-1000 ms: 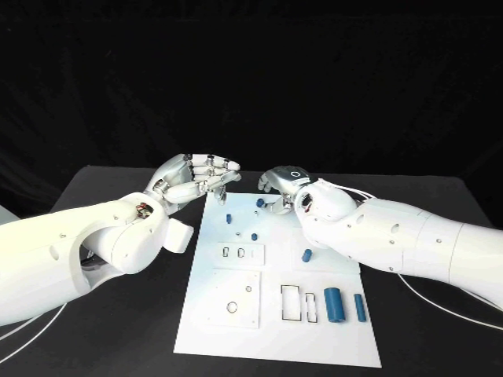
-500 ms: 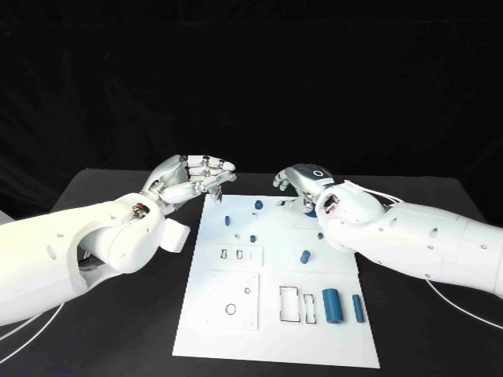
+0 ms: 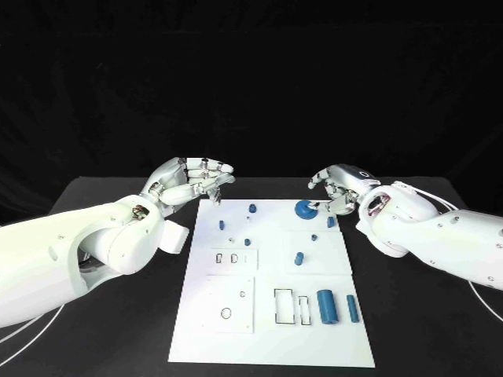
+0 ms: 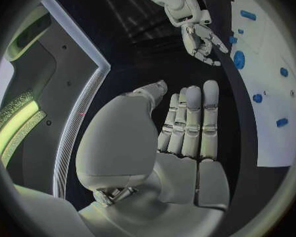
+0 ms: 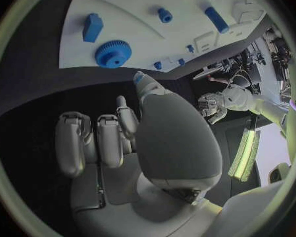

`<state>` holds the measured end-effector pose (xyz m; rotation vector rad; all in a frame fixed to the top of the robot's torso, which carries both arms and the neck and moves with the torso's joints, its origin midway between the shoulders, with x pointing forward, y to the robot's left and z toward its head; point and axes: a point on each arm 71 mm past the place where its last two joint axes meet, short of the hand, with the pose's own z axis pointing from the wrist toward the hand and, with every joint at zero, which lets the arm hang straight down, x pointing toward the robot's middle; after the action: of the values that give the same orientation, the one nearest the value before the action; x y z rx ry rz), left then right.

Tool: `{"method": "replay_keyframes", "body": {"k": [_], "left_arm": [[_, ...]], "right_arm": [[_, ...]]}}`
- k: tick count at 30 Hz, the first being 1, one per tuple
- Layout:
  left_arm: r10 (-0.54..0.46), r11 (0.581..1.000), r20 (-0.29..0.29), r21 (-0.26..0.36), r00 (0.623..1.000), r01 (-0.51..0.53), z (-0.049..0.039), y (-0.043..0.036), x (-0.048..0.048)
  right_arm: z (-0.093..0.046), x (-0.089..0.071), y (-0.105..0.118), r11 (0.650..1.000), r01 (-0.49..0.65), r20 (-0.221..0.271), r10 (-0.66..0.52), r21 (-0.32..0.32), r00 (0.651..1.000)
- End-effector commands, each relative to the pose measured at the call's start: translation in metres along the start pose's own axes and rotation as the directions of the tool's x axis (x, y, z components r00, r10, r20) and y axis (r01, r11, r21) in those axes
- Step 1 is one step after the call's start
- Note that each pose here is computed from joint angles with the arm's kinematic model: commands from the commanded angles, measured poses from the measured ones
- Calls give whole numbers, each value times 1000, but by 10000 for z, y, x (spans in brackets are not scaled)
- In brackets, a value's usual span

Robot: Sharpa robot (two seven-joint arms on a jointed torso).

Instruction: Assemble the parts on the task board

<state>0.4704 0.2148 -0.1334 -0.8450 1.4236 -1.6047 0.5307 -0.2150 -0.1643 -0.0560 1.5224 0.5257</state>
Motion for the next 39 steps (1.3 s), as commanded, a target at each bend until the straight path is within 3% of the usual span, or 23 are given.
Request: {"method": "replay_keyframes", "body": {"k": [1,14,39], "left_arm": [[-18,1000,-27,5,999,18,12,-9,30],[-17,1000,-25,2,1000,17,19,2,26],[-19,1000,-30,-2,999,19,24,6,38]], "right_arm": [[4,71,-51,999,-45,-119,46,12,992],[119,131,-141,995,-55,-179,69,81,981],[263,247,9,994,-28,-205,50,109,977]]}}
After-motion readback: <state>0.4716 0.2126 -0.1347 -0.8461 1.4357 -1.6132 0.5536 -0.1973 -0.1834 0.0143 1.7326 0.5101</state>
